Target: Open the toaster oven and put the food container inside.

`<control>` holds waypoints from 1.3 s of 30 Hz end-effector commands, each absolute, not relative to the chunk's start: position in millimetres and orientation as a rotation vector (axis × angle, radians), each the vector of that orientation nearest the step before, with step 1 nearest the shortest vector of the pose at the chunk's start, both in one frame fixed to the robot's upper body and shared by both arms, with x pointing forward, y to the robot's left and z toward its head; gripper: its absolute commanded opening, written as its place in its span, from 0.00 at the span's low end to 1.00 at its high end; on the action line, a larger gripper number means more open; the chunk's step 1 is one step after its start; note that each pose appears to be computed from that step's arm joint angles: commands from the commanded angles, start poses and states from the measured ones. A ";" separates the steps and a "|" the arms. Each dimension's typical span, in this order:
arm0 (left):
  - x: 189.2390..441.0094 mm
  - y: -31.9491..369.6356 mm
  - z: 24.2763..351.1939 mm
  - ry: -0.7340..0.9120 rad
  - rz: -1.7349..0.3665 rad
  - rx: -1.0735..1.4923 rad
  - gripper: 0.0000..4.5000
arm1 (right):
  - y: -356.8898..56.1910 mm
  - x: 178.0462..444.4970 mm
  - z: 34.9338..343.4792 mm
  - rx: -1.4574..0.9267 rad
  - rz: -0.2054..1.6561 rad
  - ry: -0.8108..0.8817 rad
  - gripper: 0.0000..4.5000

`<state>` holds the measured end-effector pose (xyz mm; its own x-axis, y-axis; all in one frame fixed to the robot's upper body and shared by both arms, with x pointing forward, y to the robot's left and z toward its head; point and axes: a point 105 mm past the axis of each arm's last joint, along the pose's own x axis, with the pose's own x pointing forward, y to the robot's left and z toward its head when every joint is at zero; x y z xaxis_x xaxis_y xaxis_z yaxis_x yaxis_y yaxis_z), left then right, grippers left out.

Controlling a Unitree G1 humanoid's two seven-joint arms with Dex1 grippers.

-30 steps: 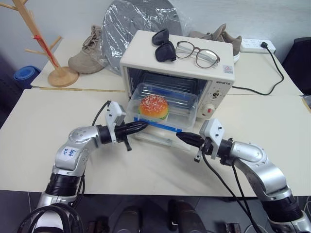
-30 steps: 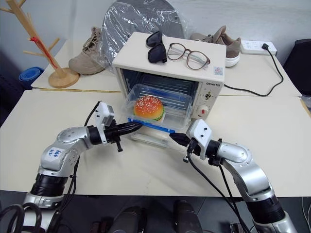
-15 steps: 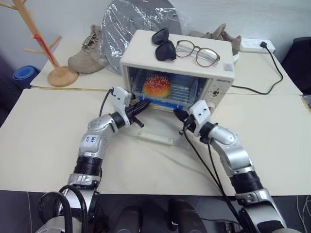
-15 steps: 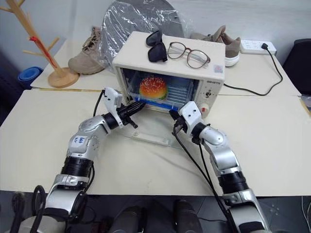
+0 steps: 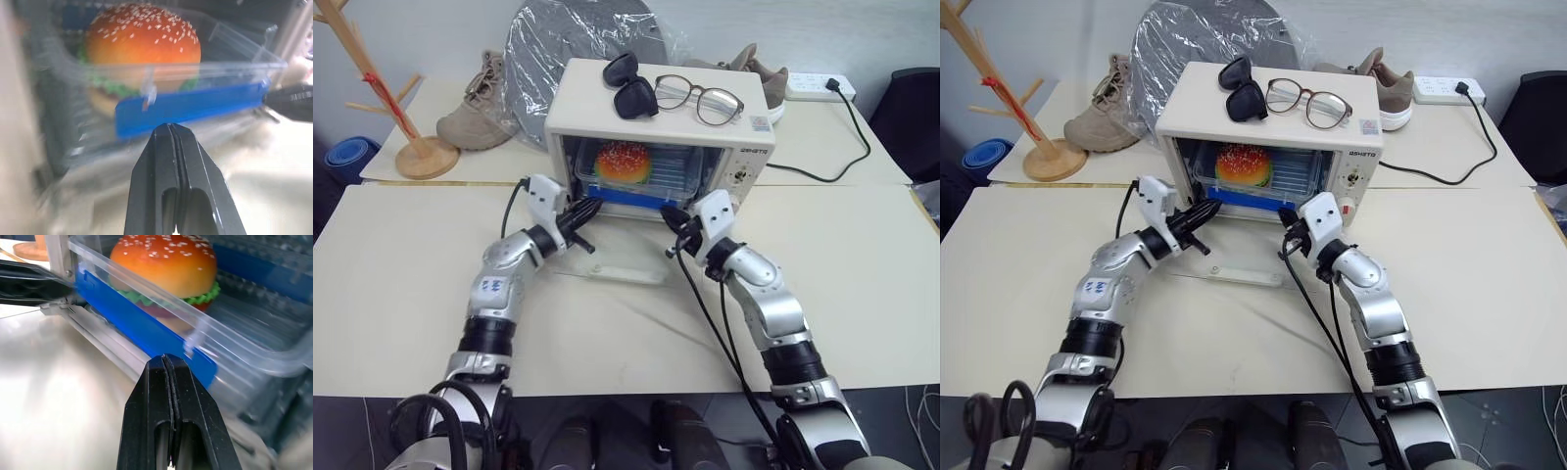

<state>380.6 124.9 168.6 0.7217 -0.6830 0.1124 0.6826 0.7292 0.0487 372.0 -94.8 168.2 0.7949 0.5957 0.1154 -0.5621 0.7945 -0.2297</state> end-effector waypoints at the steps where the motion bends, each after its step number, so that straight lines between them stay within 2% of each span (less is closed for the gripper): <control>1: 347.1 142.2 195.3 -0.192 -0.839 0.015 0.04 | -103.3 349.6 189.4 -0.167 0.707 -0.243 0.00; 3: 319.8 160.4 195.9 -0.171 -0.921 0.073 0.13 | -115.9 334.3 186.3 -0.199 0.783 -0.212 0.00; 5: 298.5 182.4 190.9 -0.127 -0.974 0.177 0.27 | -135.6 326.0 178.6 -0.252 0.817 -0.157 0.00; 7: 285.9 196.9 186.4 -0.091 -1.013 0.226 0.40 | -152.0 325.2 171.3 -0.291 0.815 -0.111 0.00; 10: 258.3 236.7 174.3 0.023 -1.109 0.285 0.60 | -195.6 330.4 137.4 -0.407 0.794 0.039 0.00; 13: 251.5 242.5 174.4 0.049 -1.162 0.302 0.80 | -199.2 331.6 108.2 -0.448 0.860 0.120 0.00; 16: 254.9 237.4 182.7 0.002 -1.167 0.295 0.99 | -183.9 332.7 97.1 -0.409 0.930 0.115 0.00; 19: 258.9 231.8 193.7 -0.059 -1.137 0.225 0.99 | -159.5 327.5 95.2 -0.373 1.025 0.068 0.00; 25: 264.5 235.5 207.2 -0.144 -0.991 0.099 0.99 | -131.8 323.1 119.8 -0.269 1.081 -0.135 0.00; 29: 267.2 244.3 214.9 -0.215 -0.858 0.040 0.99 | -128.4 330.4 170.1 -0.092 1.004 -0.380 0.00; 34: 265.3 250.1 205.4 -0.200 -0.782 0.056 0.99 | -143.0 348.4 238.9 0.137 0.885 -0.614 0.00; 36: 264.0 251.9 201.8 -0.189 -0.773 0.075 0.99 | -147.2 351.9 254.7 0.174 0.890 -0.638 0.00; 38: 261.5 256.0 193.8 -0.156 -0.771 0.121 0.99 | -146.7 345.9 251.9 0.153 0.978 -0.579 0.00; 39: 259.6 262.1 183.4 -0.125 -0.755 0.187 1.00 | -147.1 339.3 244.4 0.103 1.038 -0.527 0.04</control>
